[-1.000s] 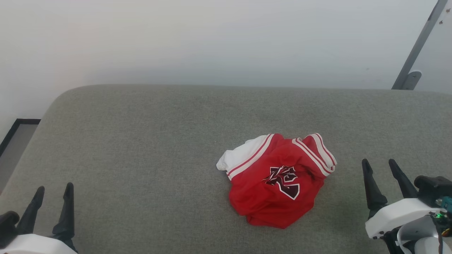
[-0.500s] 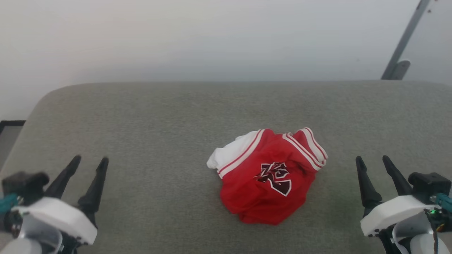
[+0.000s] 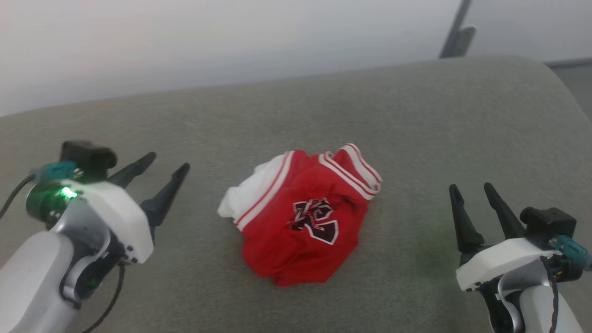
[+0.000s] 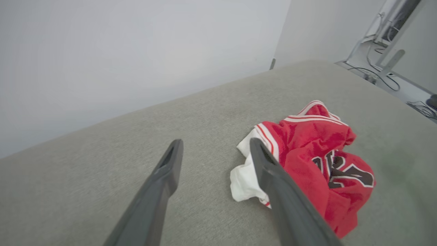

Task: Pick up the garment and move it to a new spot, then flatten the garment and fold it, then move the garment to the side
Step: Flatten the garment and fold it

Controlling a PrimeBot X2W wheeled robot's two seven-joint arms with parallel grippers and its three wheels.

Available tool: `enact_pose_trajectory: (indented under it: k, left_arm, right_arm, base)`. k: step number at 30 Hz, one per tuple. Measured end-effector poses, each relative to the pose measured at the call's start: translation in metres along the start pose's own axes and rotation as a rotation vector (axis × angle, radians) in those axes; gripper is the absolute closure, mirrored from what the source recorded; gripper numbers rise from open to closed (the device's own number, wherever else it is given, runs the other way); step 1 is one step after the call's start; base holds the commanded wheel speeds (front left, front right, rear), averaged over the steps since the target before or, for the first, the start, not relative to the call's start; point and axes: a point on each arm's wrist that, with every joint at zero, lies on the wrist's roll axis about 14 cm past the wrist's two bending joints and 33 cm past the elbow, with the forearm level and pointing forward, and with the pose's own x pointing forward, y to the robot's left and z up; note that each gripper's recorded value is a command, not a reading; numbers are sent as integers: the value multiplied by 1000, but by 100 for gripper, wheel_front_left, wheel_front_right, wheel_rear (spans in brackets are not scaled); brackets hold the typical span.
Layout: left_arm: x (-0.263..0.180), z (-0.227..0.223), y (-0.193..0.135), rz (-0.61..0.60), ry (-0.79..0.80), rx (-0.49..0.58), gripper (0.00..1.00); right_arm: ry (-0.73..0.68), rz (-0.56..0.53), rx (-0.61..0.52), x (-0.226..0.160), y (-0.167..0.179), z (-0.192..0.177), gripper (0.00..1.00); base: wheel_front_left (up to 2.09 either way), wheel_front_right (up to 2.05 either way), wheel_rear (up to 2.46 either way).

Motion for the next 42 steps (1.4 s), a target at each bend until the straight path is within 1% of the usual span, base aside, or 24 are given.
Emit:
enact_pose_trajectory:
  k: [5, 10, 16, 21, 25, 28, 29, 30, 31, 34, 38, 42]
  left_arm:
    - [36, -23, -26, -106, 145, 16, 0]
    - [61, -51, -42, -168, 287, 27, 0]
    - [74, -94, -46, -186, 501, 31, 0]
    - [83, -111, -42, -163, 605, 21, 0]
    - [82, -137, -37, -135, 733, 6, 0]
    - [85, -148, -32, -113, 797, -8, 0]
    - [87, -149, -32, -111, 807, -7, 26]
    - [89, -151, -33, -110, 813, -19, 87]
    - [90, -153, -33, -109, 827, -27, 100]
    - [94, -153, -27, -101, 832, -29, 100]
    - [97, -148, -21, -85, 783, -57, 100]
    - [94, -129, 9, -5, 690, -86, 100]
  right_arm:
    - [5, -54, 6, -6, -17, -5, 0]
    - [13, -99, 9, -10, -31, -11, 0]
    - [37, -126, 9, -8, -39, -22, 0]
    - [50, -117, 7, -1, -36, -27, 0]
    - [59, -104, 5, 7, -32, -31, 0]
    - [64, -95, 3, 13, -29, -34, 0]
    - [67, -93, 3, 15, -29, -35, 0]
    - [68, -90, 4, 17, -28, -36, 0]
    - [69, -88, 4, 18, -27, -37, 0]
    - [75, -84, 9, 21, -25, -40, 0]
    - [77, -82, 11, 23, -25, -43, 0]
    - [75, -82, 11, 26, -26, -43, 0]
  base:
    - [0, 0, 0]
    - [0, 0, 0]
    - [0, 0, 0]
    - [0, 0, 0]
    - [0, 0, 0]
    - [0, 0, 0]
    - [0, 0, 0]
    - [0, 0, 0]
    - [0, 0, 0]
    - [0, 0, 0]
    - [0, 0, 0]
    - [0, 0, 0]
